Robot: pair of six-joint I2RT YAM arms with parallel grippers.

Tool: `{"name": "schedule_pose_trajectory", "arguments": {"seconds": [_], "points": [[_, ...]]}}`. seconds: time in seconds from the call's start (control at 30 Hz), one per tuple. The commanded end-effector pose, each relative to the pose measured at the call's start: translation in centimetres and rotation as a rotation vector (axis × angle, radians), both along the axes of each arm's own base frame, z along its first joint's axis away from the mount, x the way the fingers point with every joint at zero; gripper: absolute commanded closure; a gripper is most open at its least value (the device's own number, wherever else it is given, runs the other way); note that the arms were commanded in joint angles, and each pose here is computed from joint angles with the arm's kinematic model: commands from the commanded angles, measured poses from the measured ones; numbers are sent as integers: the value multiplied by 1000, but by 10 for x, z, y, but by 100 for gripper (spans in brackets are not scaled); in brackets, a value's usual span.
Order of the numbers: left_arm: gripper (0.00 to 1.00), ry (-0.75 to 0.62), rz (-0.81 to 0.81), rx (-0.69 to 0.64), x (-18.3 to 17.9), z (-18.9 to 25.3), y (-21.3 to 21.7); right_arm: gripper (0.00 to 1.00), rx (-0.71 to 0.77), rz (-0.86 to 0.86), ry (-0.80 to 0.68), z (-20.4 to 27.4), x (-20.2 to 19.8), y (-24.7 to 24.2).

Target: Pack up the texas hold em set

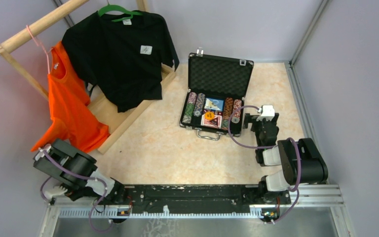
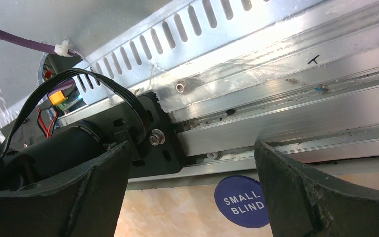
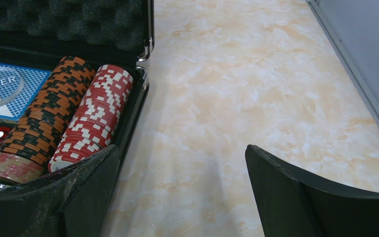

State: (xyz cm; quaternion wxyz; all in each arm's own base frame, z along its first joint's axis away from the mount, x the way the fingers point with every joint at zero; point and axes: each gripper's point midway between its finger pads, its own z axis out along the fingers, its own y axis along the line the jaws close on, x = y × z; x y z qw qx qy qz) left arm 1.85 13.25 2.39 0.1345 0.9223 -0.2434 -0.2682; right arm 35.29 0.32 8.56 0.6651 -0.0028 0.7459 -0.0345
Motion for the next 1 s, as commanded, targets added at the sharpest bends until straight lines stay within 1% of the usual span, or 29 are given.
{"name": "schedule_pose_trajectory", "arguments": {"seconds": [0.0,0.17,0.37,0.67,0.73,0.97], "points": [[0,-198,20,18,38,-28,6,1,12,0,-85,23,8,0],[0,-285,-18,39,57,-40,12,1,13,-1,-85,23,8,0],[0,-318,-75,46,71,-36,22,1,13,0,-85,23,8,0],[0,-443,-117,30,98,-36,21,1,12,-1,-84,23,8,0],[0,-481,-147,56,109,-36,26,1,12,0,-86,23,8,0],[0,-495,-225,118,125,-14,45,1,12,1,-85,23,8,0]]}}
